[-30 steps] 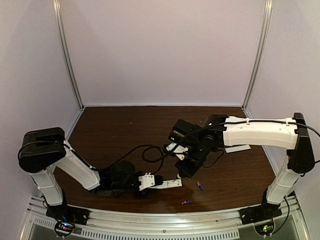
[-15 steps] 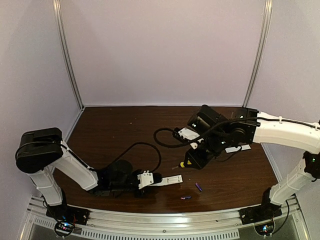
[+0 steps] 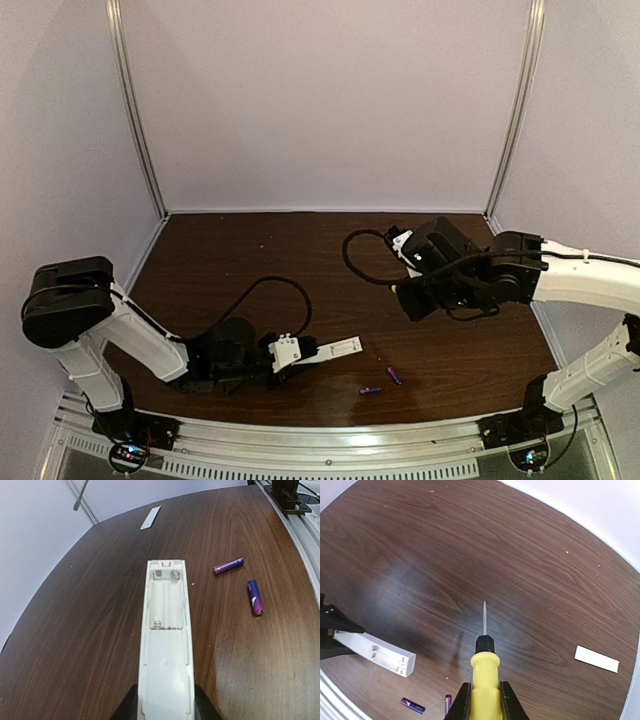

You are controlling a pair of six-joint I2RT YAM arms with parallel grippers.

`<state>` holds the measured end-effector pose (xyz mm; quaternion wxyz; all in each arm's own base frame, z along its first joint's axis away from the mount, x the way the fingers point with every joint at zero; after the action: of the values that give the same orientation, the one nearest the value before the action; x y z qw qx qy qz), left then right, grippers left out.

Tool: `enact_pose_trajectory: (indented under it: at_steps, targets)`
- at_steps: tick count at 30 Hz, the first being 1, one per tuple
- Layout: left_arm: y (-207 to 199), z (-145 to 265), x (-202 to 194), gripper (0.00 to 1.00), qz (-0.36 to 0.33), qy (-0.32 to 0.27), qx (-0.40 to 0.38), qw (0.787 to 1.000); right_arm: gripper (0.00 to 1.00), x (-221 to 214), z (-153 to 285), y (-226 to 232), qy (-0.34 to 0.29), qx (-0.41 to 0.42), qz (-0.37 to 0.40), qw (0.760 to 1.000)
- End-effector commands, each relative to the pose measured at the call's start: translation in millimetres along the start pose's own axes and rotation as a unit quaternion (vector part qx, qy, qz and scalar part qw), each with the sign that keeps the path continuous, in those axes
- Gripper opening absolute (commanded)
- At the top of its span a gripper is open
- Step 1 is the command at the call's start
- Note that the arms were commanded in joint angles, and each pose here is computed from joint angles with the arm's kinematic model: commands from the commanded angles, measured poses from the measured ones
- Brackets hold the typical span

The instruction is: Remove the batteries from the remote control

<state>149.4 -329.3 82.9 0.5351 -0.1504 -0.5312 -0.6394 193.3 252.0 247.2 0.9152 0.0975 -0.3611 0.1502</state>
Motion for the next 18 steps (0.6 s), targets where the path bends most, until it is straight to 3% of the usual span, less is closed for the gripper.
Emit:
enact_pose_trajectory:
  at_steps: [1, 9, 18]
  targets:
    - [17, 7, 14, 0.00, 0.019, -0.031, 0.055, 0.998, 0.00, 15, -6, -23, -0.112, -0.072, -0.061, 0.989]
    - [29, 11, 19, 0.00, 0.046, -0.030, 0.087, 0.995, 0.00, 6, -40, -30, -0.190, -0.088, -0.110, 0.972]
    - [39, 10, 16, 0.00, 0.079, -0.025, 0.124, 0.989, 0.00, -7, -96, -34, -0.189, -0.128, -0.100, 0.969]
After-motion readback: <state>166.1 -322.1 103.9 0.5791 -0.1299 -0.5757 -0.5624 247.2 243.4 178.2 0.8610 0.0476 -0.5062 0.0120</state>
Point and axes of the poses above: each gripper's point midway between its finger pads, its own z axis back along the fingers, its own y axis along the line the jaws close on, x = y × z, the point moved 5 cm from there along z, back along the fingers, and after that the axes turned 13 degrees about -z, right-handed, at the moved point
